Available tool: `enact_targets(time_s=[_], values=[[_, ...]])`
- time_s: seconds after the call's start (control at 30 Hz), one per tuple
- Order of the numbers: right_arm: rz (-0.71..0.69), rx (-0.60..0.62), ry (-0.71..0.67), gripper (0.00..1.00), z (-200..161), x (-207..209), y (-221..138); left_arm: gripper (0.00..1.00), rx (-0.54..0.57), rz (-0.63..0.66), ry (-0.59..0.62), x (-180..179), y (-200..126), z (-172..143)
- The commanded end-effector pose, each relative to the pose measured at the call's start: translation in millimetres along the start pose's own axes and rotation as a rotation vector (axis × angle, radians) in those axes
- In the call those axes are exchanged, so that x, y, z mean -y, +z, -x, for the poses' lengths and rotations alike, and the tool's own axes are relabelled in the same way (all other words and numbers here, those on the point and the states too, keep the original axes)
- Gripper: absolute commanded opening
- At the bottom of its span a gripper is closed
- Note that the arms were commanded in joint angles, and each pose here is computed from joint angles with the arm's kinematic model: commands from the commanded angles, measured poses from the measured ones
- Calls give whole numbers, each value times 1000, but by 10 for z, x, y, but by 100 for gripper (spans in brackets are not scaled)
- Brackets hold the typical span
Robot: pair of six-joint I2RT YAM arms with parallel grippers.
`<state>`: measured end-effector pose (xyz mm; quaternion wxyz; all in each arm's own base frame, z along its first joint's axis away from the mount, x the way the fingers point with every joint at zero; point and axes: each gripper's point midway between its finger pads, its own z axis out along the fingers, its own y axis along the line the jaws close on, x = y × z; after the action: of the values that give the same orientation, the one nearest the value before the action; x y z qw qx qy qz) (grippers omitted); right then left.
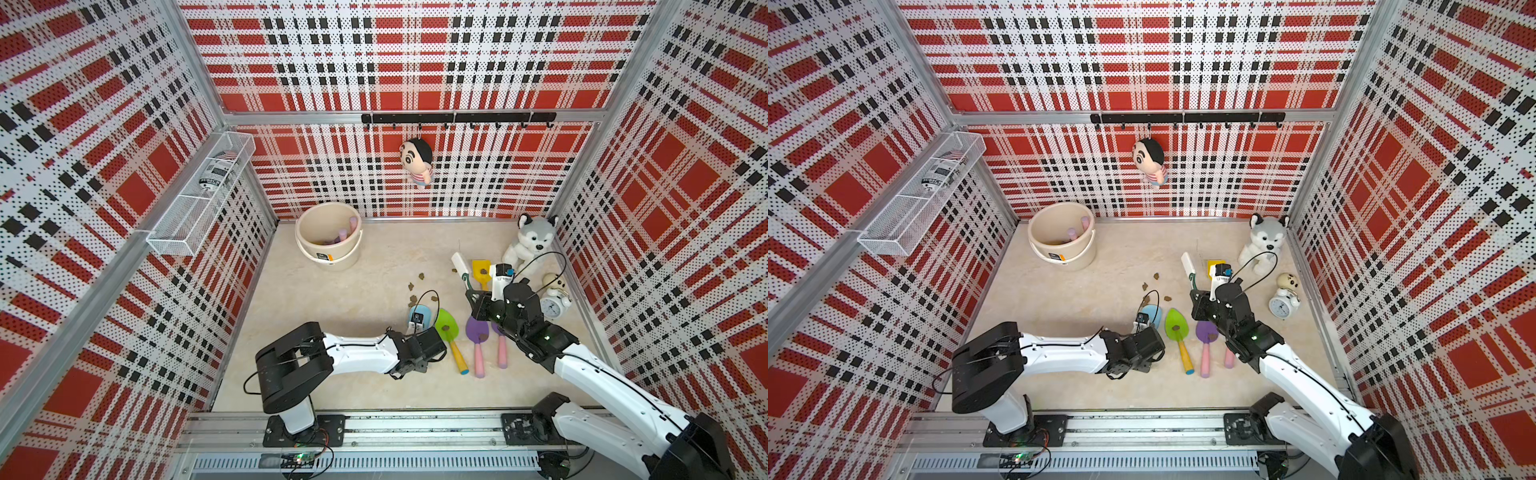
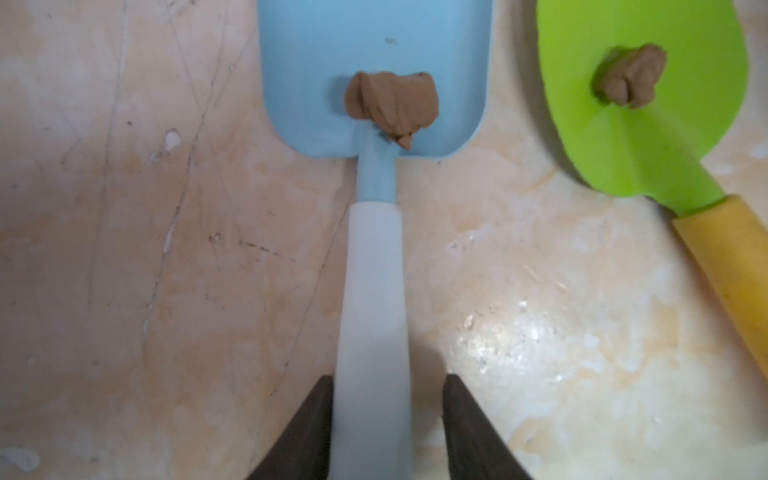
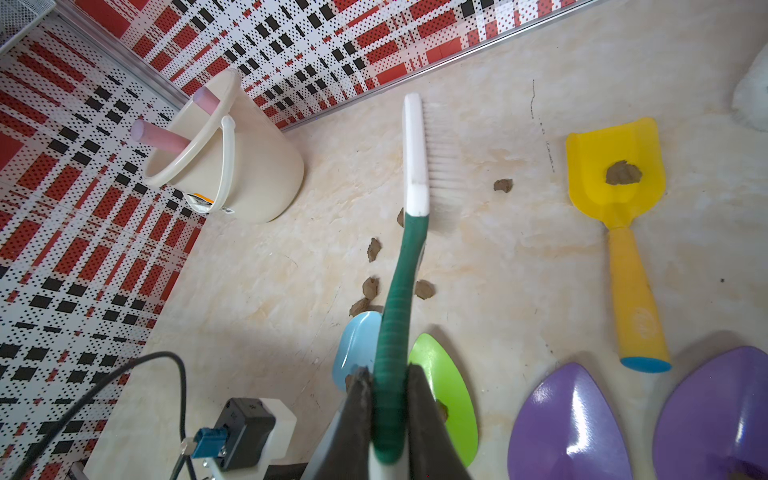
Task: Brush the soil off the hand trowel and place it into the bucket
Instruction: Pick up the hand trowel from the center of the board, then brush off the soil from the hand trowel.
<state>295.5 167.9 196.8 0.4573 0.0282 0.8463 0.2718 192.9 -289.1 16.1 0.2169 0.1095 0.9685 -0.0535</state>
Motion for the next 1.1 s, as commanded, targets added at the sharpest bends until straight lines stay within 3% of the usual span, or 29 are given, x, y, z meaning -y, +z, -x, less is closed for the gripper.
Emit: enact_targets(time_s=[0.0,0.23,0.5,0.8,0.97,1.07], values=[[16,50,5,0,170,-63,-33,38,-58,0,2,9,20,-120],[22,49,12,0,163,-69,-38,26,-56,-64,-36,29,-109,27],[83,31,21,0,154,-184,-35,0,-47,-208,-50,-49,-486,406],[277,-149,-59,0,-104,-532,40,0,-53,-91,18,-692,-667,662],[471,-292,-119,0,-358,-811,-21,0,-6,-6,59,-900,-756,786],[557,-339,-98,0,-472,-908,-39,0,-16,-25,72,-878,-740,761]])
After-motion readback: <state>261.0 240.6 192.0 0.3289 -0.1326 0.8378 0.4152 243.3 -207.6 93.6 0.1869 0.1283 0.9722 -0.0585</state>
